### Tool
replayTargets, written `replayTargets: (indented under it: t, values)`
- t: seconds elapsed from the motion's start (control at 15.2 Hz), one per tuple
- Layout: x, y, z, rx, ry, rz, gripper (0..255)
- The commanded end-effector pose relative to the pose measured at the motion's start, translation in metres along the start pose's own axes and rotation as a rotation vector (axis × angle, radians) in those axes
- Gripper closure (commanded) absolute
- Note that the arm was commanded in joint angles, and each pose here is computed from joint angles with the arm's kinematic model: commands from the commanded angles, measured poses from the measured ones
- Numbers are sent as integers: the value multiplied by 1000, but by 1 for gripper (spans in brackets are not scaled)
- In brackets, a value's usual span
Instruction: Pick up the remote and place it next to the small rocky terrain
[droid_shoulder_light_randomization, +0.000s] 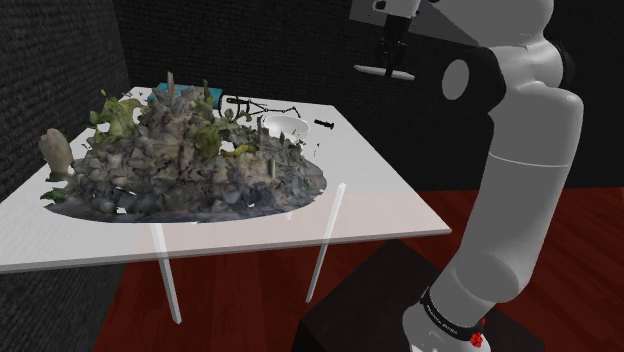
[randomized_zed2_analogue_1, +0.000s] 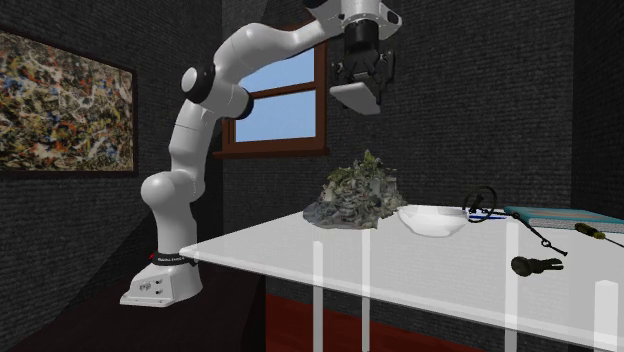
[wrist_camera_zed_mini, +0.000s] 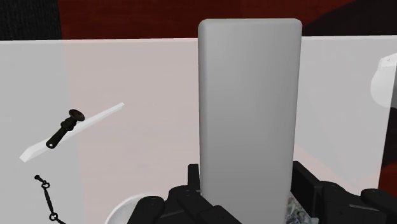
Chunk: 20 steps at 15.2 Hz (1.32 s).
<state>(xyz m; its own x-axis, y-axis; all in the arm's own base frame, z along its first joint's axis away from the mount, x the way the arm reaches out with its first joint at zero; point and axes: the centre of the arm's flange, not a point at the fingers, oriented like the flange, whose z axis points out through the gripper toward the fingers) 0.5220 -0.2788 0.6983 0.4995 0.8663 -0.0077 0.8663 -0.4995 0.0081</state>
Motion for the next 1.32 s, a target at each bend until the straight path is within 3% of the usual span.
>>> replayTargets:
  t: [0.0,0.26,1.25]
  values:
    - [1,0,-12,0,0,-1,255]
    - [1,0,-32,0,0,-1,255]
    - [63,-187,-35,0,0,-1,255]
